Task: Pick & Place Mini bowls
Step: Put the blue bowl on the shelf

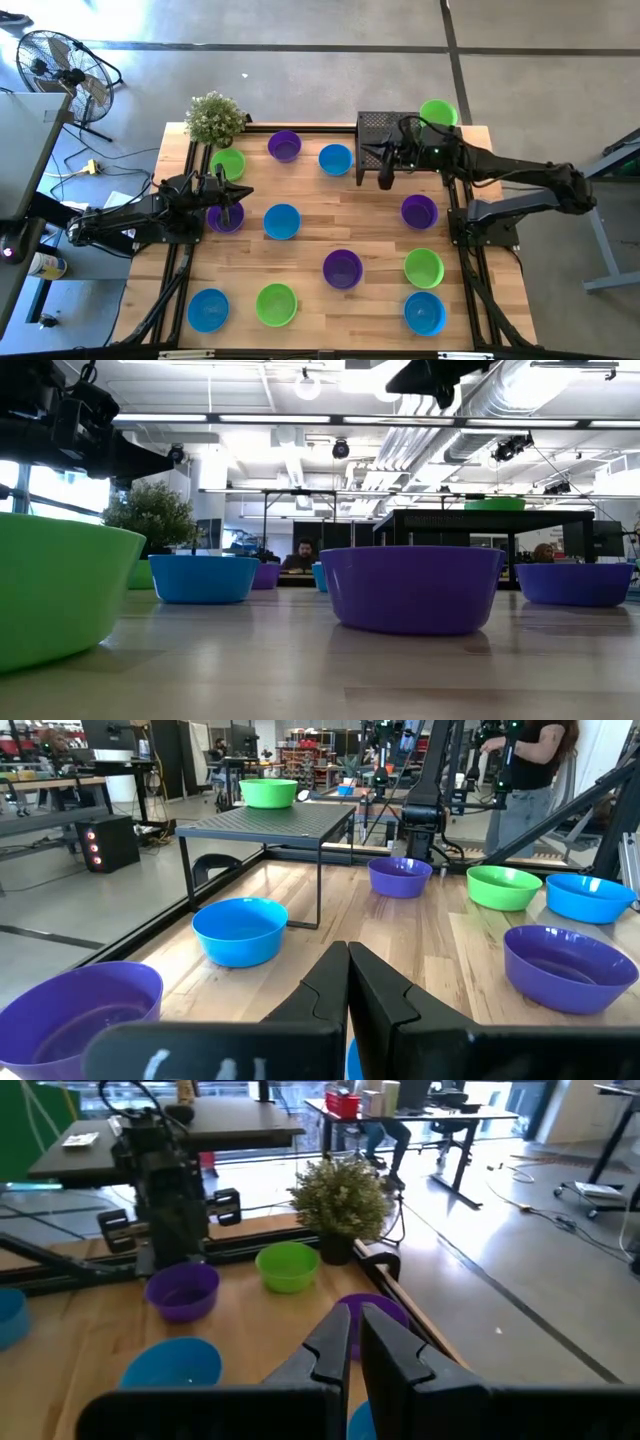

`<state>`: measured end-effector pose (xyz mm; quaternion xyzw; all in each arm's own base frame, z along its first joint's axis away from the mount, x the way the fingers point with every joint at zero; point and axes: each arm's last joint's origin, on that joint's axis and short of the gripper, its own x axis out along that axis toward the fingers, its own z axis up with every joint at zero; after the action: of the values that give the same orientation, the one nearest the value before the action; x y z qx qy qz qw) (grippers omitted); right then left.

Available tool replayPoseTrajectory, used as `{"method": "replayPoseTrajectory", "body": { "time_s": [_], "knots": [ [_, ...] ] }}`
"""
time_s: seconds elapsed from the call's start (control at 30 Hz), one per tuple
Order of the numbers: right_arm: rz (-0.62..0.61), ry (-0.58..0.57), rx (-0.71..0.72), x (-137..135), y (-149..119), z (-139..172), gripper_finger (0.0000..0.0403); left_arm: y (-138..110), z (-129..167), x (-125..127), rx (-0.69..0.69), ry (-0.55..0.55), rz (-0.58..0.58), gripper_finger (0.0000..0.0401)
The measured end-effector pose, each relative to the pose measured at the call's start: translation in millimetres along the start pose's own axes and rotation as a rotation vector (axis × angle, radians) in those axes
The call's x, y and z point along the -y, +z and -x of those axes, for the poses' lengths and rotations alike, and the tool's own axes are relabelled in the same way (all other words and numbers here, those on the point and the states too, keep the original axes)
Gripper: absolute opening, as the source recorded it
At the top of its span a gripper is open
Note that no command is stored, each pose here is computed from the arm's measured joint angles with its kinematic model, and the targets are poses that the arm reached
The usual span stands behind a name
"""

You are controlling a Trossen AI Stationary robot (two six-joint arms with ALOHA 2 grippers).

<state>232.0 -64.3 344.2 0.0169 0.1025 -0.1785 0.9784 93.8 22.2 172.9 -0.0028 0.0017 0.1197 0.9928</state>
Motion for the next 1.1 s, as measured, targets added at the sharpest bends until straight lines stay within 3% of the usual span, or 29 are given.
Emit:
{"method": "replayPoseTrajectory", "body": {
  "time_s": [0.27, 0.47, 0.73, 0.9, 1.1],
  "knots": [
    [-0.002, 0.017, -0.049, -5, -9, -14, 0.0014, 4, 0, 1, 0.036, -0.024, 0.016, 0.0001],
    [-0.028, 0.064, -0.078, -9, -17, -30, 0.0014, 2, 0, 3, 0.017, -0.090, 0.180, 0.0001],
    [0.068, 0.125, -0.057, -18, -20, -39, 0.0014, 2, -4, 6, -0.023, -0.215, 0.259, 0.0001],
    [0.068, 0.142, -0.078, -22, -26, -49, 0.0014, -5, -14, 6, -0.125, -0.197, 0.249, 0.0001],
    [0.059, 0.201, 0.000, -40, -23, -53, 0.0014, 27, -29, 8, -0.164, -0.257, 0.156, 0.0001]
  ]
}}
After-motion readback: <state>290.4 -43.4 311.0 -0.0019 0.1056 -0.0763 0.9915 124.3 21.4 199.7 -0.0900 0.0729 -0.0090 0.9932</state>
